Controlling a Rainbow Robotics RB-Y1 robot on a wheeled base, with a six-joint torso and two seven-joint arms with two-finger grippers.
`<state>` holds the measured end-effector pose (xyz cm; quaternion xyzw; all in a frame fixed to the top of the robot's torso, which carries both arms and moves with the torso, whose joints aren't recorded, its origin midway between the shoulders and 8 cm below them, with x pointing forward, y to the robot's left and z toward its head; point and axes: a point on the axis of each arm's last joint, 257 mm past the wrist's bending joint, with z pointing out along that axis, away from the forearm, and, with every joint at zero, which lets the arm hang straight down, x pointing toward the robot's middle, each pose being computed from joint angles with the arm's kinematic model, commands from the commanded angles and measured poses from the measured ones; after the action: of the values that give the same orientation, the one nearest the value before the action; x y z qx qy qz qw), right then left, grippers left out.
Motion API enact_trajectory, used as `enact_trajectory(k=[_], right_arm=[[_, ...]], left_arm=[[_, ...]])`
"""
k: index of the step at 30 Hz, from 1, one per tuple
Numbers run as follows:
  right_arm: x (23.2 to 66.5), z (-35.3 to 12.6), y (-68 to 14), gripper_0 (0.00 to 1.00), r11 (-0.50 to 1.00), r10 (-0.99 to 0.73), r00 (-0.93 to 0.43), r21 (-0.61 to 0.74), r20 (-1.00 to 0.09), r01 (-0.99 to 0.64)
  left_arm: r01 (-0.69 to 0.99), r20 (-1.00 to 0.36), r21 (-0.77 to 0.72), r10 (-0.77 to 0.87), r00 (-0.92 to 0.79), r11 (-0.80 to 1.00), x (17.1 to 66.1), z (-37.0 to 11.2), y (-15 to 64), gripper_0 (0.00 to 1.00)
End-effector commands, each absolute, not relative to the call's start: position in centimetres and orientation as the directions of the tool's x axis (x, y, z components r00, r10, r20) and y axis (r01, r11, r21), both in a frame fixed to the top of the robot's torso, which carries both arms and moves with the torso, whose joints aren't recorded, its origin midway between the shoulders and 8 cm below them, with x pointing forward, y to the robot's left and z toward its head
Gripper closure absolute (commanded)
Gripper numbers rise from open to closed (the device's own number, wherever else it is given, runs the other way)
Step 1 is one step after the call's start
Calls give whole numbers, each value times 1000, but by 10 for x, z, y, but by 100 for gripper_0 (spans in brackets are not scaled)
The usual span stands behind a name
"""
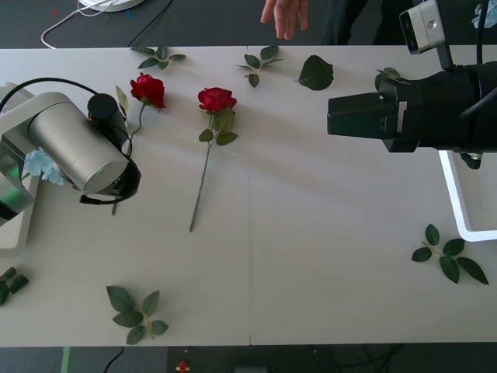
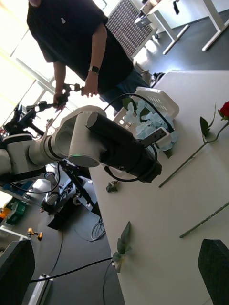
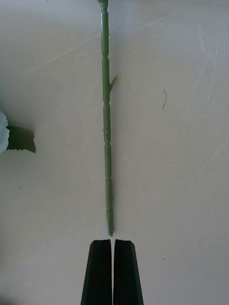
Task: Place the red flowers into the right box and the blue flowers into the left box. If a person shows an open palm, hand one flower to the person first, then continue sorting.
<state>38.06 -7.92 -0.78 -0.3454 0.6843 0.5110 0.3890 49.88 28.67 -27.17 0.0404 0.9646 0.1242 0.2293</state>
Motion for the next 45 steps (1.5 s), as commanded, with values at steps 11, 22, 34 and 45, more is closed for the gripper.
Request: enact_trajectory(k=[11, 22, 34, 45], right_arm=[[369, -3, -70, 0, 202, -72, -431, 410, -899, -890], [369, -3, -70, 0, 202, -72, -431, 410, -899, -890], [369, -3, -70, 0, 202, -72, -431, 410, -899, -890], [369, -3, -70, 0, 202, -72, -431, 410, -899, -890]], left_arm=[[-37, -590, 128, 46, -806, 991, 539, -241, 260, 100], [-31, -807, 49, 21, -590, 998, 615, -193, 259, 100], [-14, -879, 38, 27, -476, 999, 657, -222, 287, 64], [7, -878, 72, 67, -473, 997, 656, -235, 289, 0]])
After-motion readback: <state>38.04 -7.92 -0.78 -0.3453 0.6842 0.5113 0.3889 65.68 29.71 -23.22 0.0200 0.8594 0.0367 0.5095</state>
